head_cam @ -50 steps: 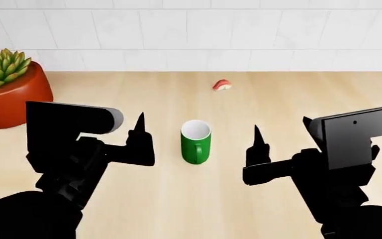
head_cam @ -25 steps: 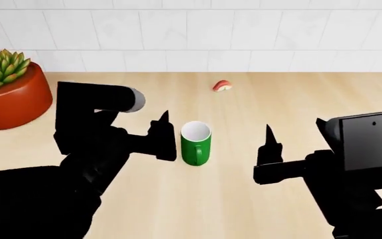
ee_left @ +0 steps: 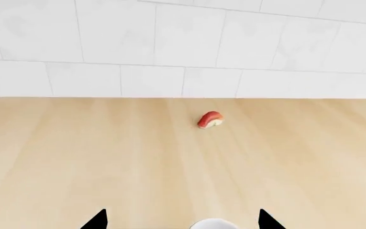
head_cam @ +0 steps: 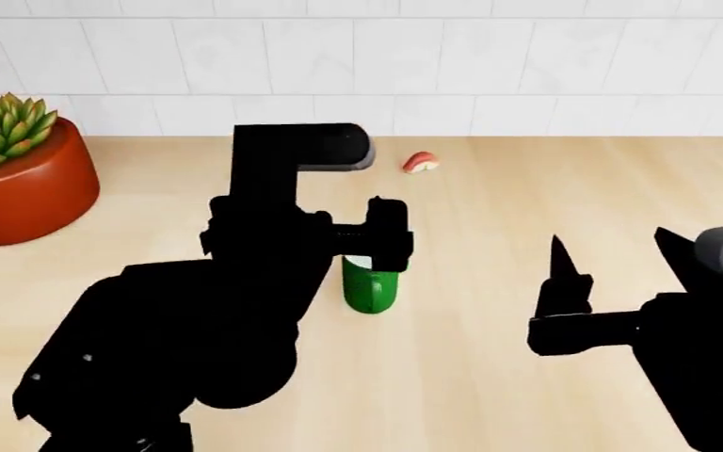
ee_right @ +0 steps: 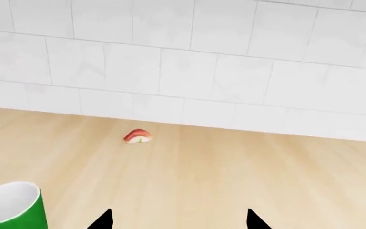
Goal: A wet mug is on the counter and needs to be dried. Pick it up and place it upside down in the open cabinet.
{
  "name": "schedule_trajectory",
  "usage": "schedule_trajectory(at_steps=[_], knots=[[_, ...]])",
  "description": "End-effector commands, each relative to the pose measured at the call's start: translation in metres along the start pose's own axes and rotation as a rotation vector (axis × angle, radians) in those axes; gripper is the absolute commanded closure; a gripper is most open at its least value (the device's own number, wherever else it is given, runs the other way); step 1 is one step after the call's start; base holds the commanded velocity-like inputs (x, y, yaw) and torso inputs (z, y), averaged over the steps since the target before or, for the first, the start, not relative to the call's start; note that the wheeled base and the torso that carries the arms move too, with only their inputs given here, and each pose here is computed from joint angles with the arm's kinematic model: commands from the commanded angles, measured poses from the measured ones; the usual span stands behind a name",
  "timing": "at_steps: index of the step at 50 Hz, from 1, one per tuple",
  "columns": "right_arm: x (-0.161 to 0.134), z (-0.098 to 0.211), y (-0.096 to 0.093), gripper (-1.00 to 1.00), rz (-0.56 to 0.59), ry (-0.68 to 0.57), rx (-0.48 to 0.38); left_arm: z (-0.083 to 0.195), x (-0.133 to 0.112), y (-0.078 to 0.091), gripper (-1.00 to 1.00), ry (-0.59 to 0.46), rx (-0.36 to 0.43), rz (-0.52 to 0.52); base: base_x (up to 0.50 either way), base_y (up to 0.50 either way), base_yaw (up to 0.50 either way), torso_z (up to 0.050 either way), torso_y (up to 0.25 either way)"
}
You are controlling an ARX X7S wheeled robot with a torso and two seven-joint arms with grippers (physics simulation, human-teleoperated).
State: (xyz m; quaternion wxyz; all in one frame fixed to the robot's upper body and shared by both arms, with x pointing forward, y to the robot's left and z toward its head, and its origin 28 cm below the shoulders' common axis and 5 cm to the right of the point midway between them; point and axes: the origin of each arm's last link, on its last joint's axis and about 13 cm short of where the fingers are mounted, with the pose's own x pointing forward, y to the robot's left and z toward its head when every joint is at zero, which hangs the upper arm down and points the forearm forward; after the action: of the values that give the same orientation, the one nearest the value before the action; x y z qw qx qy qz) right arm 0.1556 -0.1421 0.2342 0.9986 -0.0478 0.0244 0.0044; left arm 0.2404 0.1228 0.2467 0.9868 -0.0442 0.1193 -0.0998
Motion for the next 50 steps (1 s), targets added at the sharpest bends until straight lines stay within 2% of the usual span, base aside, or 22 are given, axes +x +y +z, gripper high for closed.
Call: schedule_trajectory(at_steps=[1,6,15,27,50], knots=[[-0.006,0.013,-0.012,-1.0,0.066,0.048,-0.02,-0.007,0.017,-0.016,-1.0,0.031,0.013,0.041,0.0,0.0,0.0,0.0,0.0],[-0.002,0.024,-0.018,-1.0,0.091,0.073,-0.043,-0.012,0.019,-0.018,-1.0,0.043,0.019,0.066,0.0,0.0,0.0,0.0,0.0],[0.0,0.032,-0.025,-1.0,0.079,0.09,-0.058,-0.018,0.012,-0.027,-1.0,0.067,0.028,0.046,0.0,0.0,0.0,0.0,0.0],[0.001,0.032,-0.026,-1.0,0.068,0.097,-0.065,-0.029,0.006,-0.032,-1.0,0.118,0.05,0.027,0.0,0.0,0.0,0.0,0.0],[0.001,0.031,-0.027,-1.0,0.059,0.107,-0.07,-0.059,0.011,-0.033,-1.0,0.204,0.055,0.037,0.0,0.0,0.0,0.0,0.0]])
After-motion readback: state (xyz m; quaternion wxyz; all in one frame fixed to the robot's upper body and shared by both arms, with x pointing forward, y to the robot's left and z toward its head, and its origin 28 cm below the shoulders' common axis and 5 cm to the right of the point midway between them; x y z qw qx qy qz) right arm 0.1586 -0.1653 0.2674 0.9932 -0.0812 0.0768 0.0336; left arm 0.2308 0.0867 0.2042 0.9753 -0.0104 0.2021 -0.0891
